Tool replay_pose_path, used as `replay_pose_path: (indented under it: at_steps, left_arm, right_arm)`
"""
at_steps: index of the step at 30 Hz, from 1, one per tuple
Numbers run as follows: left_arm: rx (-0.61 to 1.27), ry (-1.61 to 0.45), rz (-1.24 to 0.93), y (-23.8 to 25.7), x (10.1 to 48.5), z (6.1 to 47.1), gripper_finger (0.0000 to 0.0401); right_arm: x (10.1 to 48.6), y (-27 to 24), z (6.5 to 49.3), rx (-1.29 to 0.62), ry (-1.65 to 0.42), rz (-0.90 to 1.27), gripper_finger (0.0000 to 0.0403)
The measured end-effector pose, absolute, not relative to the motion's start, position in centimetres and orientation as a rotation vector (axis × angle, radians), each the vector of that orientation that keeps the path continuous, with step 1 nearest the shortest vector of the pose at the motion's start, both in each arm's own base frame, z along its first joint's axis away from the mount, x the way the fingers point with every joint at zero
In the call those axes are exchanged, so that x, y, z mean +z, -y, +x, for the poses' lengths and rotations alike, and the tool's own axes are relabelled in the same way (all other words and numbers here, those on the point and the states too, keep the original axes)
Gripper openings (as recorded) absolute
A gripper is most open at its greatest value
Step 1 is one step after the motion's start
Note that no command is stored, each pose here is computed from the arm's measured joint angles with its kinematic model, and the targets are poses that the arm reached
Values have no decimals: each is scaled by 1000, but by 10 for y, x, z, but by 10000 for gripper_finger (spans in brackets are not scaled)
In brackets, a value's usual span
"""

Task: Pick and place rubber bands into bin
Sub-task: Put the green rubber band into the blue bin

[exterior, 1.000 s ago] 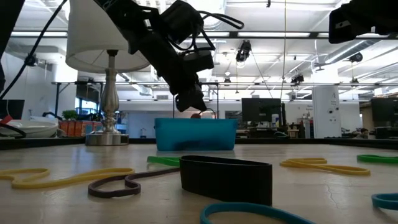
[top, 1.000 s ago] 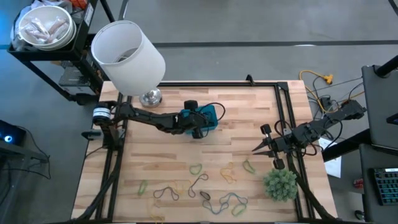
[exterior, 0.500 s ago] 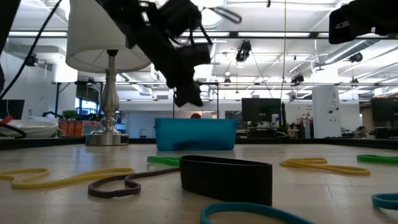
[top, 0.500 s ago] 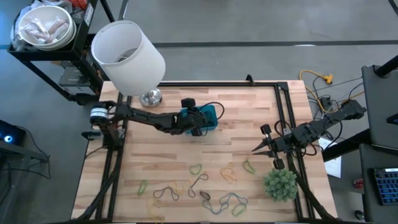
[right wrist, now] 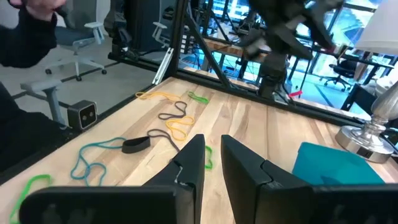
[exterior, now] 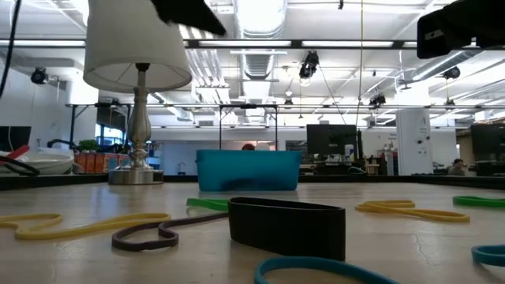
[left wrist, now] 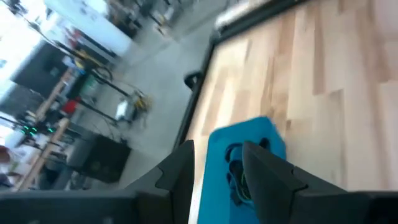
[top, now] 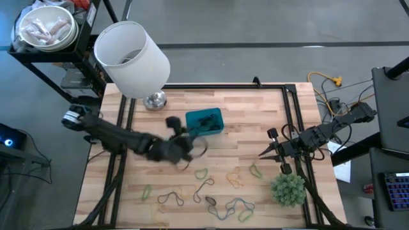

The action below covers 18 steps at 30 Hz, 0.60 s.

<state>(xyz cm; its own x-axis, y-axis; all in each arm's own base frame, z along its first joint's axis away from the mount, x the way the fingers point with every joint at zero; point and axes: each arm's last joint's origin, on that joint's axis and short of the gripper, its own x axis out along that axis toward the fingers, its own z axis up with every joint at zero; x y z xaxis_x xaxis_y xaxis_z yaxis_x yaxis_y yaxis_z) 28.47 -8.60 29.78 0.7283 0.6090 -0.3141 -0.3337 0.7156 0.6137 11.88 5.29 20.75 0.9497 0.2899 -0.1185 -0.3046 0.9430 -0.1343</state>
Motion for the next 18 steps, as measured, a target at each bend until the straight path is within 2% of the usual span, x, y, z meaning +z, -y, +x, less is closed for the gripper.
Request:
replay_pose_path:
  at_steps: [10,18]
  left_arm:
    - [410,-437,628,164,285,237,121]
    - [294,-431,662,188,259,209,121]
  right_arm:
    - [205,-57,127,303,-117,-126,47]
    - [207,-69,152,307,-215,-154,47]
